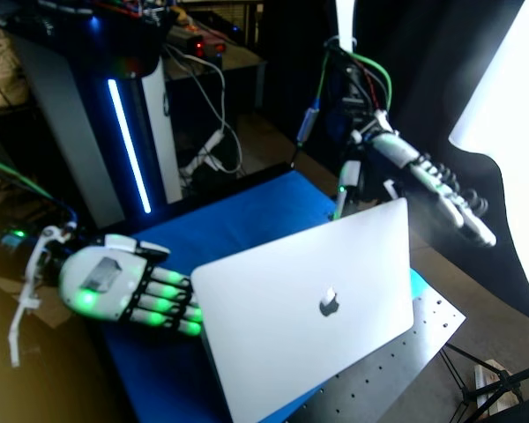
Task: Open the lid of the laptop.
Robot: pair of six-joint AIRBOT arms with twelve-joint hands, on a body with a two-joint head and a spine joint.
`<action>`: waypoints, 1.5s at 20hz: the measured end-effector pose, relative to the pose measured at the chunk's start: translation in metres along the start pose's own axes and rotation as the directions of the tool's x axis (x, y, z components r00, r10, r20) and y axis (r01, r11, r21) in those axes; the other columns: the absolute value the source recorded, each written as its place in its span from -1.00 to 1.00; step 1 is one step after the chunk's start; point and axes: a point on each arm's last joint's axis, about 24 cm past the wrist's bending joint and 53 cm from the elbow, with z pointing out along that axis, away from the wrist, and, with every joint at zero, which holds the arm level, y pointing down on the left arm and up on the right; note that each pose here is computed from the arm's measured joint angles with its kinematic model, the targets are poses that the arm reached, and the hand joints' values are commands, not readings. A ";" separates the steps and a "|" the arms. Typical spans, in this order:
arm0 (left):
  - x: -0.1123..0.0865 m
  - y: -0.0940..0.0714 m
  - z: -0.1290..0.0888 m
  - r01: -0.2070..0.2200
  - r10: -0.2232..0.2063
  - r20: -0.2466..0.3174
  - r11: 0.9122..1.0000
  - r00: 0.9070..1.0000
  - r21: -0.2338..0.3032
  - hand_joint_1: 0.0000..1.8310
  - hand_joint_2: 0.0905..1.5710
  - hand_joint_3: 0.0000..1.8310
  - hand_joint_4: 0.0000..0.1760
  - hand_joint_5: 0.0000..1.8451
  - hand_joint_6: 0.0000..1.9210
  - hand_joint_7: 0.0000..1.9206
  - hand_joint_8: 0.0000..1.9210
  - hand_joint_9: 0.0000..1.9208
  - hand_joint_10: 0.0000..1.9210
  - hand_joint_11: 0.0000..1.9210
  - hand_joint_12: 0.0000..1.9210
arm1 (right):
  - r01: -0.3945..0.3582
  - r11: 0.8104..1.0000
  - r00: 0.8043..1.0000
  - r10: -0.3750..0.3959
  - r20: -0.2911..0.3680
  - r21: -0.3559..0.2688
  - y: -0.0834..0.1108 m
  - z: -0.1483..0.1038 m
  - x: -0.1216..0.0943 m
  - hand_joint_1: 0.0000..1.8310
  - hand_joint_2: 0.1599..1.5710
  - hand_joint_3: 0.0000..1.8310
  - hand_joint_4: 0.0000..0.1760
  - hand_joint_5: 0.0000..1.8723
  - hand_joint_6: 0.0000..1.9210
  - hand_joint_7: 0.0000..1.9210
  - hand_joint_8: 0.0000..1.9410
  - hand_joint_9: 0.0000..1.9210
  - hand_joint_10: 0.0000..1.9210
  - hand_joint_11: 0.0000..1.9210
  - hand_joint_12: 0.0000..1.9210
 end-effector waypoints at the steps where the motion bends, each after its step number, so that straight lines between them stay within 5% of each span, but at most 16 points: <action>1: -0.002 0.000 0.006 0.004 -0.004 0.004 1.000 1.000 -0.004 -0.05 0.29 -1.00 1.00 -1.00 -1.00 -1.00 -1.00 -1.00 -1.00 -1.00 -1.00 | 0.002 1.000 1.000 -0.002 -0.001 -0.001 0.000 0.000 0.000 -1.00 0.65 -0.99 -1.00 -1.00 -1.00 -1.00 -1.00 -1.00 -1.00 -1.00 -1.00; 8: -0.005 0.003 0.060 0.016 -0.016 0.010 0.999 1.000 -0.050 -0.16 0.31 -1.00 1.00 -1.00 -1.00 -1.00 -1.00 -1.00 -1.00 -1.00 -1.00 | 0.028 1.000 1.000 -0.028 -0.004 -0.004 -0.002 -0.001 -0.002 -1.00 0.63 -1.00 -1.00 -1.00 -1.00 -1.00 -1.00 -1.00 -1.00 -1.00 -1.00; 14: -0.005 0.012 0.084 0.008 -0.006 0.017 0.996 1.000 -0.084 -0.16 0.31 -1.00 1.00 -1.00 -1.00 -1.00 -1.00 -1.00 -1.00 -1.00 -1.00 | 0.035 0.999 0.999 -0.035 -0.006 -0.007 -0.003 -0.001 -0.002 -1.00 0.69 -0.99 -1.00 -1.00 -1.00 -1.00 -1.00 -1.00 -1.00 -1.00 -1.00; 22: 0.005 0.028 0.122 -0.011 -0.001 -0.067 0.981 0.998 -0.192 -0.09 0.29 -1.00 1.00 -1.00 -1.00 -1.00 -1.00 -1.00 -1.00 -1.00 -1.00 | 0.052 0.999 0.999 -0.053 -0.009 -0.013 -0.003 0.000 -0.002 -1.00 0.66 -1.00 -1.00 -1.00 -1.00 -1.00 -1.00 -1.00 -1.00 -1.00 -1.00; 30: 0.005 0.044 0.132 -0.058 0.027 -0.123 0.964 0.992 -0.260 -0.09 0.27 -1.00 1.00 -1.00 -1.00 -1.00 -1.00 -1.00 -1.00 -1.00 -1.00 | 0.065 0.998 0.998 -0.066 -0.011 -0.024 -0.001 0.003 -0.002 -1.00 0.67 -1.00 -1.00 -1.00 -1.00 -1.00 -1.00 -1.00 -1.00 -1.00 -1.00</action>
